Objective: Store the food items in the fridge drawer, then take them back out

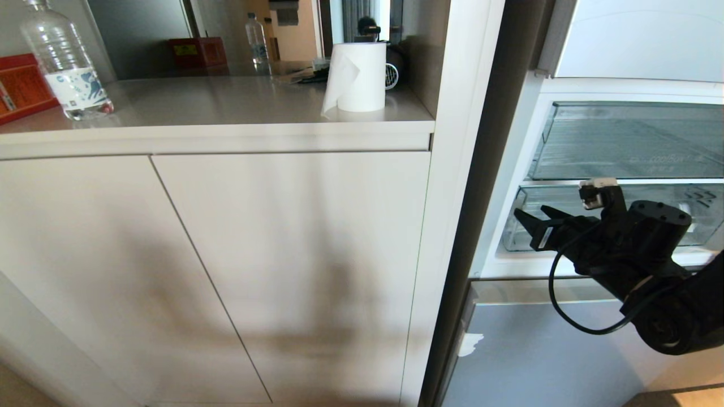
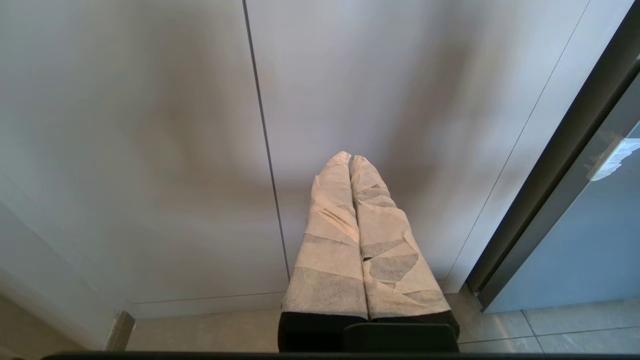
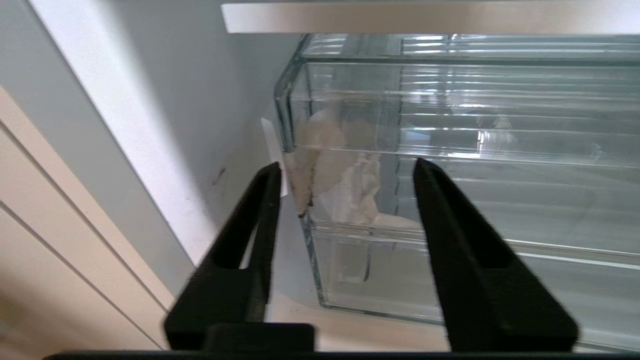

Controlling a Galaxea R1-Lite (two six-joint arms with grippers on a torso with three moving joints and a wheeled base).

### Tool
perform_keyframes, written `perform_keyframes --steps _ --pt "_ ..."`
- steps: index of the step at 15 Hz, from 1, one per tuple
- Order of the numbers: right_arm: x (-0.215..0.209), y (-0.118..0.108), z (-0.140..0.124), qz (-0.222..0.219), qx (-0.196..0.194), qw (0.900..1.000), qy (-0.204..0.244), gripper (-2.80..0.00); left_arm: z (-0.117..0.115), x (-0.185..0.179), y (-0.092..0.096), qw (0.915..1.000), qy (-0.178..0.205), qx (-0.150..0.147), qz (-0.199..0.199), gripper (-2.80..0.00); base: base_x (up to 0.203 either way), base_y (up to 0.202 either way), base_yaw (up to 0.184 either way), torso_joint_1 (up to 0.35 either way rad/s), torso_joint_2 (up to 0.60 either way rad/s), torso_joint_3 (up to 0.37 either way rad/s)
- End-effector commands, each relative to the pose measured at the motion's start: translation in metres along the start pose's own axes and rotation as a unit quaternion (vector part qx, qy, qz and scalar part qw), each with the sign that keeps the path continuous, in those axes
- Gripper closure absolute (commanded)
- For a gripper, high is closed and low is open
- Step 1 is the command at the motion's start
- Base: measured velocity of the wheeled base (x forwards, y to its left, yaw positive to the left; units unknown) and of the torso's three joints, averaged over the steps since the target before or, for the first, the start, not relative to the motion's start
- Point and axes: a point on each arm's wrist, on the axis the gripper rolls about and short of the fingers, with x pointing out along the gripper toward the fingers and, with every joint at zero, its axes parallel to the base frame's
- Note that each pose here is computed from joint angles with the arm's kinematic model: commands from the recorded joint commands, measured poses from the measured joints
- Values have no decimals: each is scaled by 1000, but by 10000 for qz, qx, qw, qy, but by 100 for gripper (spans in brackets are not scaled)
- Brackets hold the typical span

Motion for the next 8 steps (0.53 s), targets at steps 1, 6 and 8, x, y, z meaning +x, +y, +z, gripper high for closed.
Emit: perform_keyframes --steps 1,6,8 --pt "1 8 2 122 -1 9999 -61 0 0 0 0 10000 2 0 1 0 0 0 0 0 0 0" --pt "2 25 1 352 22 9994 -45 0 0 0 0 10000 2 0 1 0 0 0 0 0 0 0" --pt "1 24 0 183 16 9998 -38 0 0 0 0 10000 2 0 1 0 0 0 0 0 0 0"
